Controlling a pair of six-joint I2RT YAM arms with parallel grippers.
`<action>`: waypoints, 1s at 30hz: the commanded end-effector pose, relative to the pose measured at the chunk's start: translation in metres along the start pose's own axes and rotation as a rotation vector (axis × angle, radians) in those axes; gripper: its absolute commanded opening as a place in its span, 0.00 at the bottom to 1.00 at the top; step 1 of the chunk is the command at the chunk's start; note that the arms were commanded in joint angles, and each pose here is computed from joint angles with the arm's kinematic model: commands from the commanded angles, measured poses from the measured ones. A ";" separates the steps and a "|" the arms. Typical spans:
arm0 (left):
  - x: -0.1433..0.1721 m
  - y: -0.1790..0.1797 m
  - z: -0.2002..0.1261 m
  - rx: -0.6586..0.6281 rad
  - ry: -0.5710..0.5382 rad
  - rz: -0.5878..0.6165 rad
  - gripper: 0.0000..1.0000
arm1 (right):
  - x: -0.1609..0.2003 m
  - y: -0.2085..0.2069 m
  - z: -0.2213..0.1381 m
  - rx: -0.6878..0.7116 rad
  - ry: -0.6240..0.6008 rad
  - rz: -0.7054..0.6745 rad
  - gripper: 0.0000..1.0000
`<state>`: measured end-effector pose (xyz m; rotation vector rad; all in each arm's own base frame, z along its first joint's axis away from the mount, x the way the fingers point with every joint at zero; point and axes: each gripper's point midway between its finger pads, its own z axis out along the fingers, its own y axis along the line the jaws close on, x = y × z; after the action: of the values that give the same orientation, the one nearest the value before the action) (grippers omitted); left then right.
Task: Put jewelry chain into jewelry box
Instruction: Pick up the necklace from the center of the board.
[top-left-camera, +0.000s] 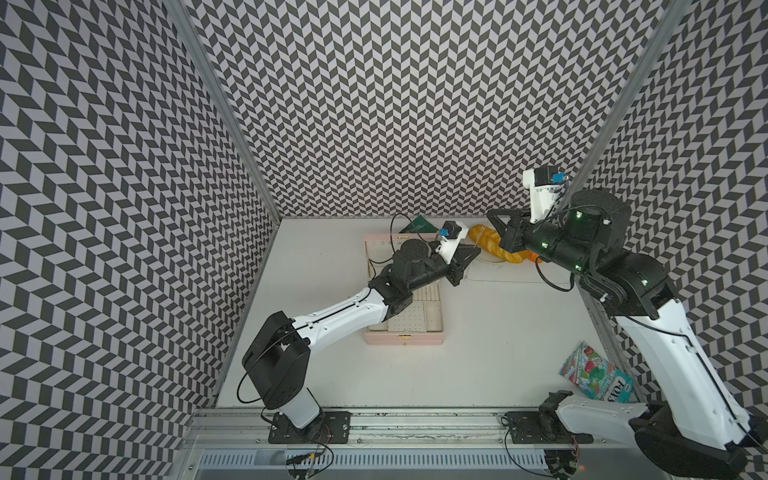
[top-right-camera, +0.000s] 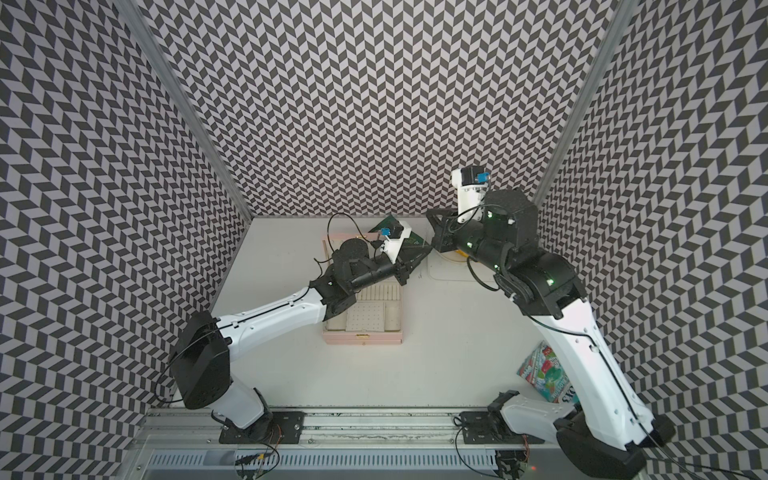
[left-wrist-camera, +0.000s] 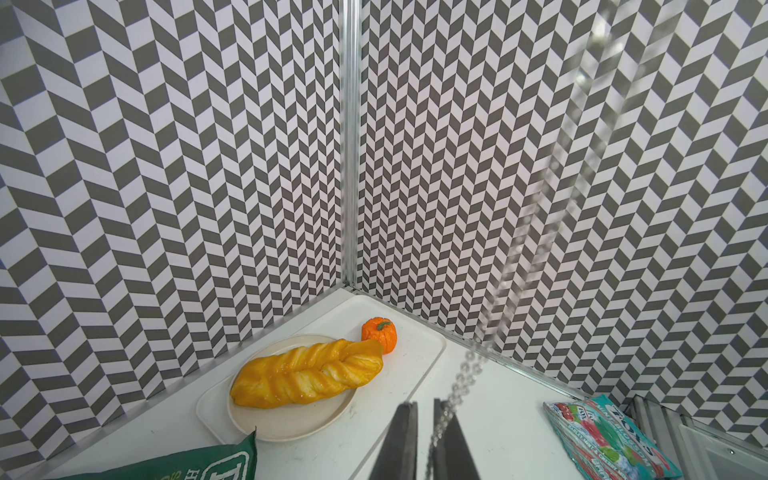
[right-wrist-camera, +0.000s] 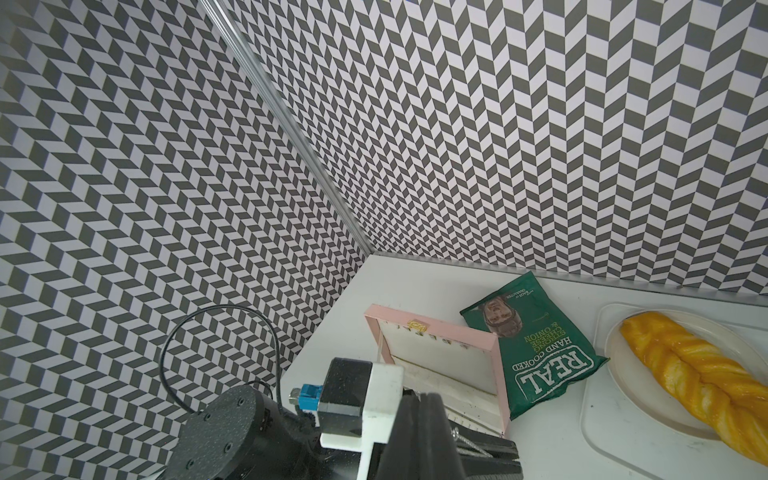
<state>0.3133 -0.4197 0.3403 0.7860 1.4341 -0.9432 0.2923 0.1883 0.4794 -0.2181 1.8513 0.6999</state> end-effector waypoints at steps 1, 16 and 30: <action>-0.010 -0.009 -0.004 0.027 -0.030 0.006 0.13 | -0.016 0.005 -0.010 -0.012 -0.073 -0.001 0.00; -0.014 -0.010 -0.009 0.021 -0.042 0.007 0.21 | -0.011 0.001 -0.008 0.001 -0.063 0.006 0.00; -0.015 -0.011 -0.015 0.019 -0.046 0.007 0.14 | -0.009 -0.002 -0.010 0.014 -0.065 0.011 0.00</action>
<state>0.3104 -0.4163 0.3313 0.7897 1.4495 -0.9413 0.2932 0.1843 0.4746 -0.1966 1.8568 0.6819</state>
